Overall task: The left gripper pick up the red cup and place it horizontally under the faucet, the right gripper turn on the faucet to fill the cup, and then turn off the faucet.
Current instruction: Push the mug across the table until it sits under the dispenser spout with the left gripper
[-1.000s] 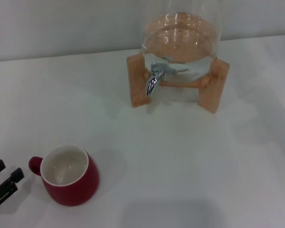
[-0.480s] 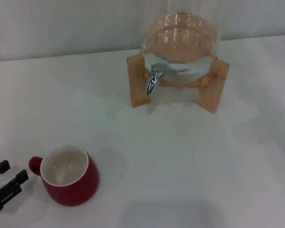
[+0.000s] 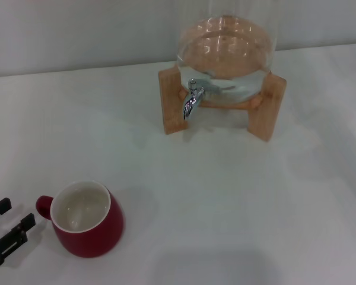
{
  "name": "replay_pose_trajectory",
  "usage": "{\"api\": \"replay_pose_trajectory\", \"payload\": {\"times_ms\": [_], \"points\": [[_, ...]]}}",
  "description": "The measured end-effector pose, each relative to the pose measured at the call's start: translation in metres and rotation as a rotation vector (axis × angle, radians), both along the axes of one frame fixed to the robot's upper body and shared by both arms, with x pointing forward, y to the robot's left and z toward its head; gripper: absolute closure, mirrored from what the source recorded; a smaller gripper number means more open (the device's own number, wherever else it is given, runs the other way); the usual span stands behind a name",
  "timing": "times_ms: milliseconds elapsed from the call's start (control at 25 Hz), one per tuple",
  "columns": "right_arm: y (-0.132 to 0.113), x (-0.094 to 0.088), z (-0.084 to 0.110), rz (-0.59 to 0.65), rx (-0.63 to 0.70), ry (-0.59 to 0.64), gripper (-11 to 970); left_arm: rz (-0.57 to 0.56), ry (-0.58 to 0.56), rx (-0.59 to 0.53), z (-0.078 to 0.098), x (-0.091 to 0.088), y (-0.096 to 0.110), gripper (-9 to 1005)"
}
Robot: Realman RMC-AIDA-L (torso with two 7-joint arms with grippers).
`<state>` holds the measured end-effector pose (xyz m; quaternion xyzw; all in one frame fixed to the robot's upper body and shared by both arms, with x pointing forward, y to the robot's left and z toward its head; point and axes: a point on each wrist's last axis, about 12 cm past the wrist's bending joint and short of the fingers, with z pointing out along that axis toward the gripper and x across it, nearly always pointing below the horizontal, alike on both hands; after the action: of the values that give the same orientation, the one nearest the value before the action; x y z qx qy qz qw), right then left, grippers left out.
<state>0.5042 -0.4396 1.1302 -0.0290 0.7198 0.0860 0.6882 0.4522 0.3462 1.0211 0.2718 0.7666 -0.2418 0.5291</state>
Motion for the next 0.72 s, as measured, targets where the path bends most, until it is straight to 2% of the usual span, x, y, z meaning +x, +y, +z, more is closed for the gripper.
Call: {"api": "replay_pose_trajectory", "payload": {"times_ms": [720], "points": [[0.000,0.001,0.001,0.001,-0.001,-0.004,328,-0.019,-0.005,0.025,-0.003,0.019,-0.013,378]]}}
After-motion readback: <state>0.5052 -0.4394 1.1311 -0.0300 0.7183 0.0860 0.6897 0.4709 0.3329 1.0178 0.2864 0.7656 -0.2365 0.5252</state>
